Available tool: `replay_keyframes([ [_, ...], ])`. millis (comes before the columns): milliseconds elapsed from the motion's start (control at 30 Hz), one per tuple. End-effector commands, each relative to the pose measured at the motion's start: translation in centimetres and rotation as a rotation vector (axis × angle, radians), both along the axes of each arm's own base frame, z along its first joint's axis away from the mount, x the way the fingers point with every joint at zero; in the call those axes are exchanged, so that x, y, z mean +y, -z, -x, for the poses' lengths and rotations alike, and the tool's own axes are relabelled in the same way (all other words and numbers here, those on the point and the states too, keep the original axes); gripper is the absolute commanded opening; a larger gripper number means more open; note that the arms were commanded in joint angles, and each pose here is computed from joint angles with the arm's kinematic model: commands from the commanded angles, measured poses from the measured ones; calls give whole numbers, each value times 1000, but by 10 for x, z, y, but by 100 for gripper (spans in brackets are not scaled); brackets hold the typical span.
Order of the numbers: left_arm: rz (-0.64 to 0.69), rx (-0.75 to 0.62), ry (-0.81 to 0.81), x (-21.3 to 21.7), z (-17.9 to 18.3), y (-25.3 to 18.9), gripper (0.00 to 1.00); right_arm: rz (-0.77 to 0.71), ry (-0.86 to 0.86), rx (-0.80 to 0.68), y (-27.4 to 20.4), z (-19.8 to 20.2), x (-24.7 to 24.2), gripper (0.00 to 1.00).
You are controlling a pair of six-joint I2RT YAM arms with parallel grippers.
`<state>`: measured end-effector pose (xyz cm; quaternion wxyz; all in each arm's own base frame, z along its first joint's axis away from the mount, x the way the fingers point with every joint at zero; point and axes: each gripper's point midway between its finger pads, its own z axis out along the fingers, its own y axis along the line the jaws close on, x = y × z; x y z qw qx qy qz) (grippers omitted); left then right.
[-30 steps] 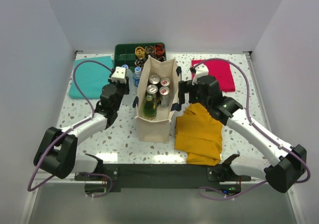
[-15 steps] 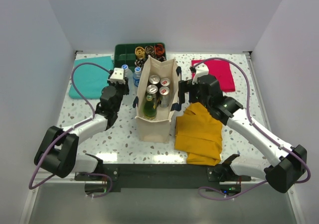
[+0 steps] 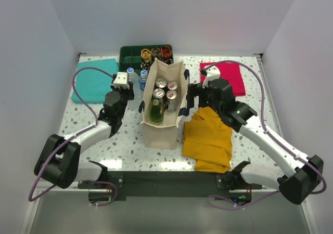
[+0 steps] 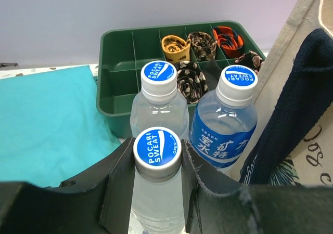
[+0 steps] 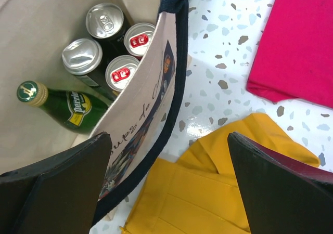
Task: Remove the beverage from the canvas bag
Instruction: Place the drink at the center of the board, then take out the drink from the canvas bag.
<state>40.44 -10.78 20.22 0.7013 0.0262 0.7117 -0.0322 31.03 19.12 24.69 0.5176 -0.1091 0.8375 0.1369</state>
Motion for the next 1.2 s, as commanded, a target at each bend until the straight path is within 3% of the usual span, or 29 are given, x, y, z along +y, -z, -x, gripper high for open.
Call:
replay_keyframes([
  [0, 112, -230, -24, 8, 4, -74, 37, -43, -16, -51, -18, 1, 2, 98],
  [67, 118, -228, -22, 7, 5, -75, 43, -47, -32, -48, -18, 2, 5, 98],
  [500, 109, -213, -10, 6, 8, -80, 51, -78, -93, -65, -29, 12, 10, 98],
  [700, 131, -217, 3, 7, 16, -96, 61, -83, -113, -77, -36, 20, 9, 98],
  [733, 138, -224, 8, 6, 17, -102, 72, -85, -115, -79, -37, 20, 8, 98],
  [800, 140, -210, 21, 5, 22, -108, 82, -92, -124, -87, -40, 23, 8, 98],
  [833, 145, -216, 27, 4, 23, -115, 92, -99, -134, -90, -41, 25, 9, 98],
  [900, 147, -209, 57, 0, 26, -126, 100, -98, -151, -98, -43, 26, 11, 98],
  [1033, 142, -177, 153, -16, 33, -144, 100, -88, -195, -55, -50, 32, 17, 98],
  [1167, 168, -104, 321, -44, 47, -151, 100, -176, -259, -53, -65, 46, 28, 98],
])
